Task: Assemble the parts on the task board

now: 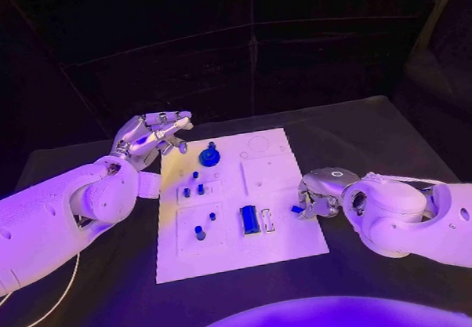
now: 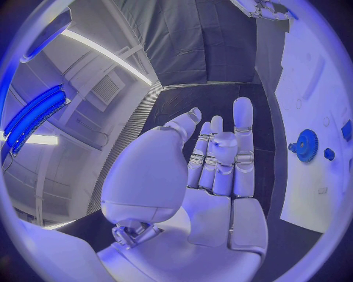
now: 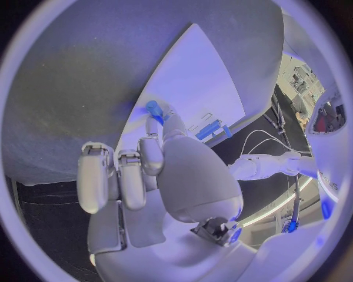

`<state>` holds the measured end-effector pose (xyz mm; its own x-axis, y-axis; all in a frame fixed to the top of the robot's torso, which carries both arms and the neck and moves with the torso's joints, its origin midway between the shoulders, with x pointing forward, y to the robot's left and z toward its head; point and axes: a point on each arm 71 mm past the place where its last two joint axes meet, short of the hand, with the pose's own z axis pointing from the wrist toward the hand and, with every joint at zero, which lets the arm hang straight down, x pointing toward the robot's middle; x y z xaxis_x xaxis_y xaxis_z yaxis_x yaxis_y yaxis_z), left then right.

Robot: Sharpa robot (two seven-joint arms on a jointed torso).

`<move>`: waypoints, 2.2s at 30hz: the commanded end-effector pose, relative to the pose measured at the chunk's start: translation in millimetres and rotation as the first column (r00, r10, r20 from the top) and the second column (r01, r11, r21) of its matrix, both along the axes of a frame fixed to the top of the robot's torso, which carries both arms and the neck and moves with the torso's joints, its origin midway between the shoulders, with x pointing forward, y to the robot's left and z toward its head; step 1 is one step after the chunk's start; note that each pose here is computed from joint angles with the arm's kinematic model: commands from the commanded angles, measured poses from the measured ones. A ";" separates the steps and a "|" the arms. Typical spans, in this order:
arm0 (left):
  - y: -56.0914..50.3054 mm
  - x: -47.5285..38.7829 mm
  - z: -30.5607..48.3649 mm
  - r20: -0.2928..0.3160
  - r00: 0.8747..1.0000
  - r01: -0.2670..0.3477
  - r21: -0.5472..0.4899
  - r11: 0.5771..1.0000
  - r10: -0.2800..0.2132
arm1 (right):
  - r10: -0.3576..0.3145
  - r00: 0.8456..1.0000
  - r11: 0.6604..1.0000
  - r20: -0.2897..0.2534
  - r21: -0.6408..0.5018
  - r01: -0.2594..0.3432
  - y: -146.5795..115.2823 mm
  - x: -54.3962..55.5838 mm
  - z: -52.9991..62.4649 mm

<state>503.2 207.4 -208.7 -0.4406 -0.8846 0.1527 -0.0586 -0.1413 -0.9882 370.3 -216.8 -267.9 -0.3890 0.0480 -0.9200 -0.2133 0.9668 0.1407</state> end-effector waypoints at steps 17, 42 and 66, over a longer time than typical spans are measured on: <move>-1.2 -0.4 1.6 0.006 1.000 0.014 -0.013 1.000 -0.014 | -0.130 0.990 0.981 -0.044 0.137 0.135 -4.0 -12.4 3.3; -1.1 -1.2 1.9 0.006 1.000 0.018 -0.015 1.000 -0.018 | -0.200 0.960 0.903 -0.195 0.343 0.257 34.2 -11.8 -2.3; -2.2 -1.6 1.8 0.002 1.000 0.027 -0.017 0.999 -0.027 | -0.170 0.960 0.911 -0.221 0.337 0.239 50.5 -6.3 -9.1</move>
<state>501.9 206.6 -208.4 -0.4530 -0.8773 0.1587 -0.0621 -0.1465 -0.9873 364.6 -168.1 -276.6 -0.4825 0.4620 -0.7441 0.0511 0.8630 0.5027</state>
